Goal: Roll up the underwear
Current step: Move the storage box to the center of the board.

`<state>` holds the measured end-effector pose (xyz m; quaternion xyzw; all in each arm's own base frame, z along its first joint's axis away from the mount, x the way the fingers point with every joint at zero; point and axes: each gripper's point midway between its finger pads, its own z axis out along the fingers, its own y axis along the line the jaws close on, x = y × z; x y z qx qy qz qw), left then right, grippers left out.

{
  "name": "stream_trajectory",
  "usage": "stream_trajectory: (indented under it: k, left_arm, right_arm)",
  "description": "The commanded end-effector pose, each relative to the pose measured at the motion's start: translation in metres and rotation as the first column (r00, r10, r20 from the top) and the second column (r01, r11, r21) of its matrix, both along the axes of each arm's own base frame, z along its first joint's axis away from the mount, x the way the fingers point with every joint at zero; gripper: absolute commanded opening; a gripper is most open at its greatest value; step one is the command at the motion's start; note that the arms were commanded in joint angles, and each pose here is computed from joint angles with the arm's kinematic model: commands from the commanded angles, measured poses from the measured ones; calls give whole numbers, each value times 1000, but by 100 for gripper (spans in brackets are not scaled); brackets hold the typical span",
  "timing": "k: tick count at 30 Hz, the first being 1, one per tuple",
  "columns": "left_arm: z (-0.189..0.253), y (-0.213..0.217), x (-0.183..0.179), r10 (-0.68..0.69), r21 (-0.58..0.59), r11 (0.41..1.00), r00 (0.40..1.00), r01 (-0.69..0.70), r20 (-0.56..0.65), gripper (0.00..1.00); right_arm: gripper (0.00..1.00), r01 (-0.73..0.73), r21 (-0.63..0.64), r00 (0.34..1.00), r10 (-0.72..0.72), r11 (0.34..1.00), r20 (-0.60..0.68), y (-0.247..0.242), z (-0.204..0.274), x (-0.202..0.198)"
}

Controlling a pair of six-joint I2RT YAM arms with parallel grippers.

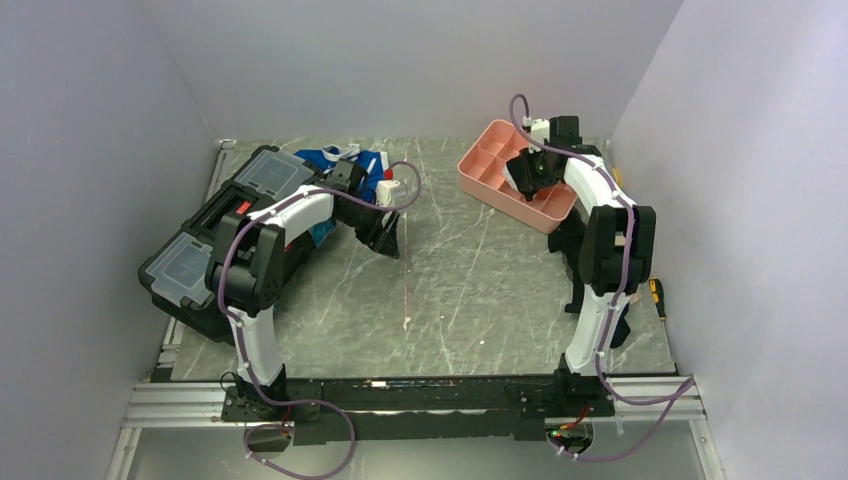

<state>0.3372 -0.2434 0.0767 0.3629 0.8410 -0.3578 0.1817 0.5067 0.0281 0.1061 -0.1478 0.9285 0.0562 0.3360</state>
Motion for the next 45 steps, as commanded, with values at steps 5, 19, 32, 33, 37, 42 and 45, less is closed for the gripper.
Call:
stream_trajectory:
  k: [5,19,32,33,37,42,45]
  left_arm:
    - [26,-1,3,-9,-27,1000,998,11,65,67]
    - [26,4,2,-4,5,1000,997,4,74,67]
    - [48,31,21,130,60,987,965,-147,228,70]
    - [51,33,23,144,59,985,959,-163,245,70]
    - [60,41,30,205,49,972,935,-228,288,70]
    - [68,41,35,252,13,963,918,-269,306,71]
    - [67,35,37,267,-8,961,923,-276,278,71]
  right_arm:
    - [0,-164,96,986,165,982,-2,27,1,-16]
    - [0,-487,230,838,525,842,-147,57,-27,-83]
    - [0,-724,354,545,805,592,-233,117,-48,-183]
    - [0,-740,352,521,819,573,-238,123,-48,-192]
    - [0,-789,348,443,861,507,-251,138,-42,-222]
    - [0,-818,301,427,869,489,-250,142,-27,-235]
    - [0,-820,260,462,857,510,-226,142,-15,-228]
